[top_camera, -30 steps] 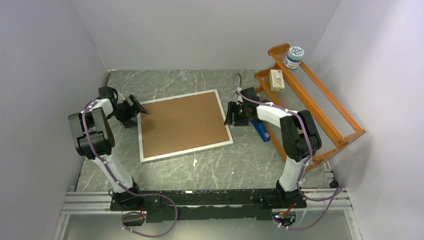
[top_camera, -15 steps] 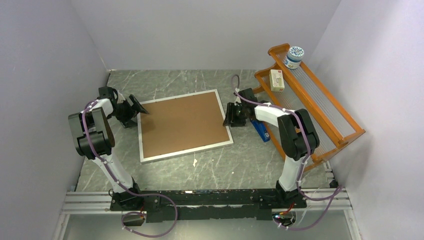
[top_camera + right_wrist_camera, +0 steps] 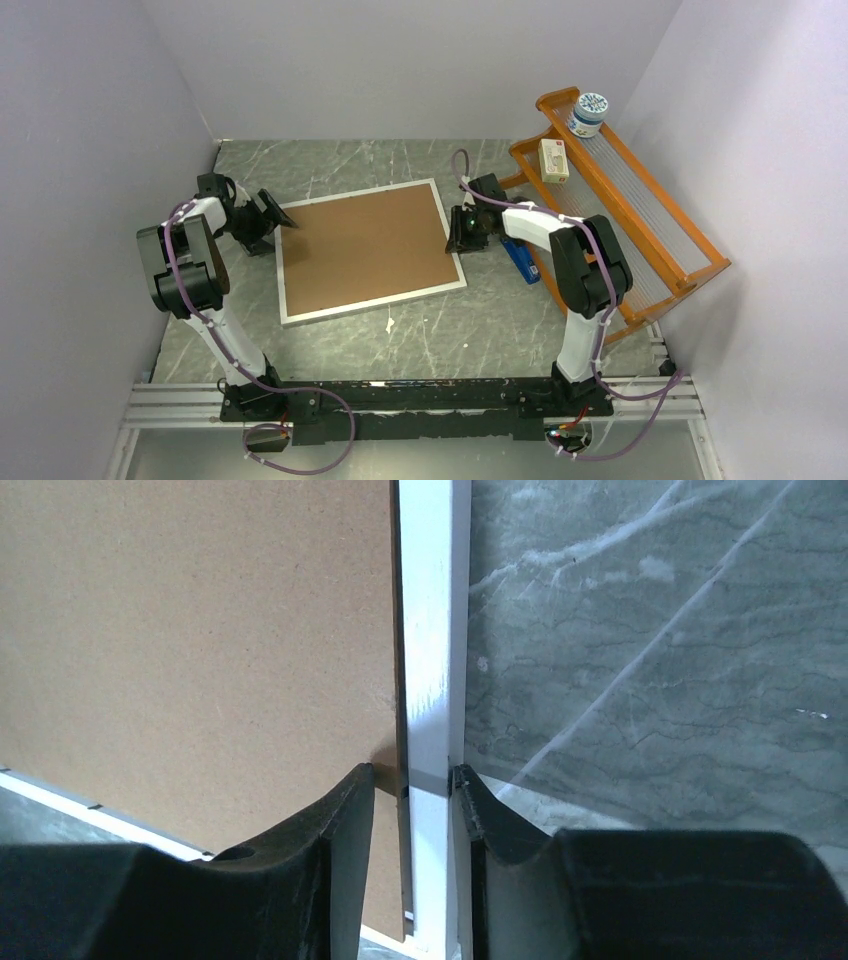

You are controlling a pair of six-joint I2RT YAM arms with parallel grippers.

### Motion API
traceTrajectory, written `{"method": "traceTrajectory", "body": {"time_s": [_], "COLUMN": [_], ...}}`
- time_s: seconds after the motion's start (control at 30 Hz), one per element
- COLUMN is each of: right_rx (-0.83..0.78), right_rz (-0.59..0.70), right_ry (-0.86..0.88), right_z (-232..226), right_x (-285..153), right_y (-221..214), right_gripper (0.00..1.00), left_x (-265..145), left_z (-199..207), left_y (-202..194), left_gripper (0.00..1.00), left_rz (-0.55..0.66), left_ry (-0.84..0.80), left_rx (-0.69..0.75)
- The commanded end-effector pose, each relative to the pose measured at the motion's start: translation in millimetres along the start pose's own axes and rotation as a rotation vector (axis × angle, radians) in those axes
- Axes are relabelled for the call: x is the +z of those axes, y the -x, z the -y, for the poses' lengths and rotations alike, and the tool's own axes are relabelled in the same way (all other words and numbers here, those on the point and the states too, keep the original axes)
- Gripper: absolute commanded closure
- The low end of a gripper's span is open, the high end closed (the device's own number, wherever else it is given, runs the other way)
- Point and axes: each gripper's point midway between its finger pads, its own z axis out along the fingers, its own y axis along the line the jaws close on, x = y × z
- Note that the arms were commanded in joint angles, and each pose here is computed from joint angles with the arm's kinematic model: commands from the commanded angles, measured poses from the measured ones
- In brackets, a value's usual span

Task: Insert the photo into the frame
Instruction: Adjust the photo frame item on the photo frame.

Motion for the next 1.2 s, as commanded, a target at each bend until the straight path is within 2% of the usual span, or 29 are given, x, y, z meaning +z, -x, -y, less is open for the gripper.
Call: {"method": "traceTrajectory", "body": {"time_s": [0.0, 0.23, 0.37, 0.47, 0.6, 0.97, 1.17], "right_rx": [-0.064, 0.063, 0.089, 0.101, 0.115, 0.144, 0.149], "right_rz": [-0.064, 0.096, 0.131, 0.122, 0.107, 0.008, -0.052], "right_ry": [-0.105, 0.021, 0.067, 0.092, 0.104, 0.129, 0.159], "right_z": [15.3, -3.8, -11.9, -16.6, -16.9, -8.8, -10.8], "right_x": [20.5, -16.3, -34.6, -39.6, -41.1, -14.2, -2.2], "right_y": [-21.2, 24.5, 35.1, 32.3, 22.3, -6.7, -23.5], "right_gripper": [0.71, 0.51, 0.48, 0.52, 0.62, 0.75, 0.91], "left_x": [23.5, 19.0, 13.2, 10.6, 10.1, 13.1, 14.5], "left_z": [-13.1, -11.3, -7.2, -6.9, -9.9, -13.1, -13.5], "left_y": [-33.6, -32.7, -29.0, -29.2, -31.0, -36.8, -43.9], "left_gripper": [0.06, 0.06, 0.06, 0.06, 0.06, 0.06, 0.06], "left_rz": [-0.113, -0.112, -0.102, -0.100, -0.100, -0.115, -0.128], "left_ry": [0.034, 0.026, 0.010, 0.010, 0.022, 0.018, 0.006], "left_rx": [-0.022, -0.023, -0.023, -0.021, -0.021, -0.028, -0.040]}}
